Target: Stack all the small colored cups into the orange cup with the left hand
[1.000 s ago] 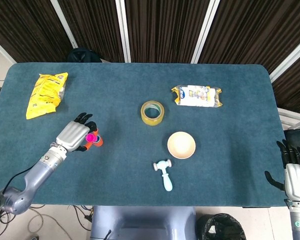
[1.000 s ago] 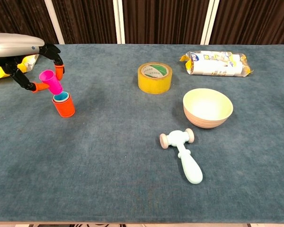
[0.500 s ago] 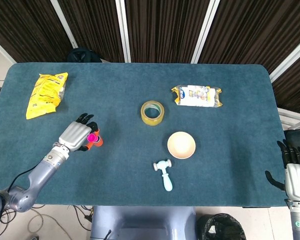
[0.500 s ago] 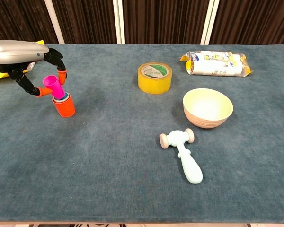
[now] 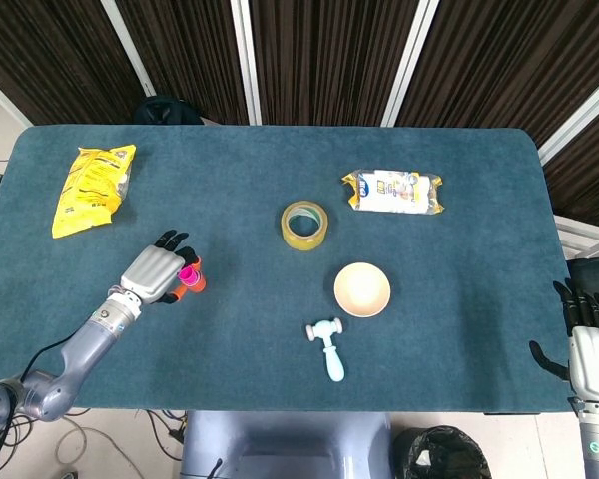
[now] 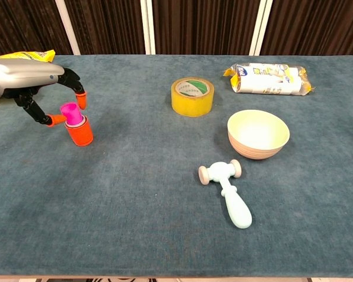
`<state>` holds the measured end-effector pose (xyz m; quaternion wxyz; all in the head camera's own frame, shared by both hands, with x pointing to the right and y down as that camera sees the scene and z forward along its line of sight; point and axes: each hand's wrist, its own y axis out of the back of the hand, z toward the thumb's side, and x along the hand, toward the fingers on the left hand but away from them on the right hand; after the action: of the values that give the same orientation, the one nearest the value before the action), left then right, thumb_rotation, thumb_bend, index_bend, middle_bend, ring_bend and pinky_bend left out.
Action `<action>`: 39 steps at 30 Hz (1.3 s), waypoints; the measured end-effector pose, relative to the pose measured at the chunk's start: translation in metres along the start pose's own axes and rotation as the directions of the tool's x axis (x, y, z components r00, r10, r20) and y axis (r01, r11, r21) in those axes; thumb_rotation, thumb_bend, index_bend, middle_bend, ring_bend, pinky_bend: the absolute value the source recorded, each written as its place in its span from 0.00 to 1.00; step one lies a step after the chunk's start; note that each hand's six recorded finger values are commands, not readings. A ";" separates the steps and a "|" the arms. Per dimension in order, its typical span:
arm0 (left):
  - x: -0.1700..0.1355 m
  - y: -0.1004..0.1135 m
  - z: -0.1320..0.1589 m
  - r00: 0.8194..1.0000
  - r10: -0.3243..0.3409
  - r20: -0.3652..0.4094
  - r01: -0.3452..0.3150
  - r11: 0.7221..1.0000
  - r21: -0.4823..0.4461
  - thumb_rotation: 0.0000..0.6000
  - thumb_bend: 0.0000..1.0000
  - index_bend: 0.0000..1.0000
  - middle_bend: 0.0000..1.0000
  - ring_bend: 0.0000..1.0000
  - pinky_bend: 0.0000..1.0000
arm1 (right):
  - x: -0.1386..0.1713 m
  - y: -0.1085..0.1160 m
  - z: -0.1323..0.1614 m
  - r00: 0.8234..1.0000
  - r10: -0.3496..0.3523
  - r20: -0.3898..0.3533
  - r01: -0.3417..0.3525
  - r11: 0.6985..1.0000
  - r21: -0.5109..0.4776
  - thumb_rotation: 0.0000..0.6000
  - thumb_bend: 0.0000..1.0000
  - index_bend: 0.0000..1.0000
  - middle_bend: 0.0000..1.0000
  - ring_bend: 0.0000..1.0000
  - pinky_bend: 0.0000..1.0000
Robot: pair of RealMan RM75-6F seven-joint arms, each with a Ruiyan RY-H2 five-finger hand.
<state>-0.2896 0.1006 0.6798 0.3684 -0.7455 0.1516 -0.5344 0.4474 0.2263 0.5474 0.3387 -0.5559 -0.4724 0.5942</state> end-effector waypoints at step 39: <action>-0.198 -0.033 -0.104 0.812 0.329 -0.481 -0.411 0.908 -0.074 1.00 0.29 0.08 0.08 0.00 0.00 | 0.001 -0.002 0.002 1.000 0.017 -0.015 -0.017 1.000 0.020 1.00 0.32 0.09 0.08 0.13 0.09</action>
<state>-0.4658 0.2053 0.5837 0.3525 -0.5832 0.4229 -0.5973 0.4451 0.2277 0.5490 0.3427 -0.5609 -0.4593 0.5975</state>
